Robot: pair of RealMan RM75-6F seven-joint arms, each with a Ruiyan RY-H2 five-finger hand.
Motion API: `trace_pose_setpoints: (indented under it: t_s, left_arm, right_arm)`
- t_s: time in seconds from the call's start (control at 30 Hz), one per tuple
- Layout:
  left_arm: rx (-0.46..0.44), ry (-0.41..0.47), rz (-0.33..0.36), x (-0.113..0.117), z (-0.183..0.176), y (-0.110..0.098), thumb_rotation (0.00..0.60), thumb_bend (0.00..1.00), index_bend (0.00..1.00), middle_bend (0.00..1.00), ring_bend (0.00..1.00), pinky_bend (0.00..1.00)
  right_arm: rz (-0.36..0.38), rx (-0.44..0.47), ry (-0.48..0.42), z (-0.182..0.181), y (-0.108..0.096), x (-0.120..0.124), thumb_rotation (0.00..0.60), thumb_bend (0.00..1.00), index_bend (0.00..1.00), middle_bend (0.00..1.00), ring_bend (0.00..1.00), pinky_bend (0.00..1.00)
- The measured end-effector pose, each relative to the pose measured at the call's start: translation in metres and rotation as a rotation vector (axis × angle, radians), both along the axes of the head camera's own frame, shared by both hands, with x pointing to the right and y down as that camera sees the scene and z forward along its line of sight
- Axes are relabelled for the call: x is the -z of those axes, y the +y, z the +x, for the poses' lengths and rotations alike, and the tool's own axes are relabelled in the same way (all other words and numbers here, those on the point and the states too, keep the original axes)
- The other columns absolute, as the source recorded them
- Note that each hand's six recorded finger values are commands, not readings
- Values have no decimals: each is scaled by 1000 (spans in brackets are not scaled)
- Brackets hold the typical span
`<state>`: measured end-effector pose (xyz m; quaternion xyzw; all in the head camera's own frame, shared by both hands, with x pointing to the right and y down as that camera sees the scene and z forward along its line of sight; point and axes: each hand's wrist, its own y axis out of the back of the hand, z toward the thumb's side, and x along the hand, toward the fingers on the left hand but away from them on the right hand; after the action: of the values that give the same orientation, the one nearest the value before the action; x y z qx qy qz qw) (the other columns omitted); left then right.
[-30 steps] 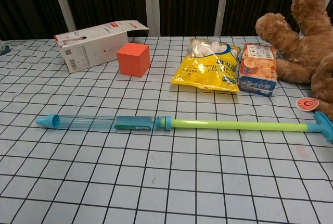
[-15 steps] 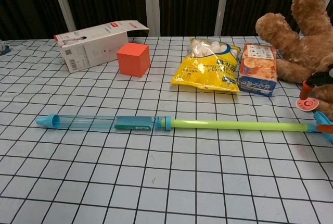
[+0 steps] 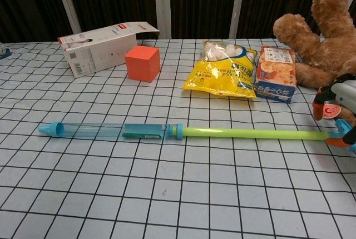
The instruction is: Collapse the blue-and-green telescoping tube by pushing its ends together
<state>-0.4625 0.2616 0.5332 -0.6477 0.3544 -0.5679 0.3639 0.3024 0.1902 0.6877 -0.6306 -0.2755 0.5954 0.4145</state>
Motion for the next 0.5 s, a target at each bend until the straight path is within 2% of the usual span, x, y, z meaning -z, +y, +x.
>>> trace_pose_setpoints:
  t_s: [0.33, 0.5]
  left_arm:
    - [2, -1, -4, -1, 0, 0, 600, 131, 0, 0, 0, 0]
    - [4, 5, -3, -1, 1, 0, 600, 131, 0, 0, 0, 0]
  right_arm:
    - [-13, -24, 30, 7, -3, -14, 600, 333, 518, 308, 192, 66]
    - [-20, -34, 40, 10, -4, -15, 600, 350, 518, 308, 184, 61]
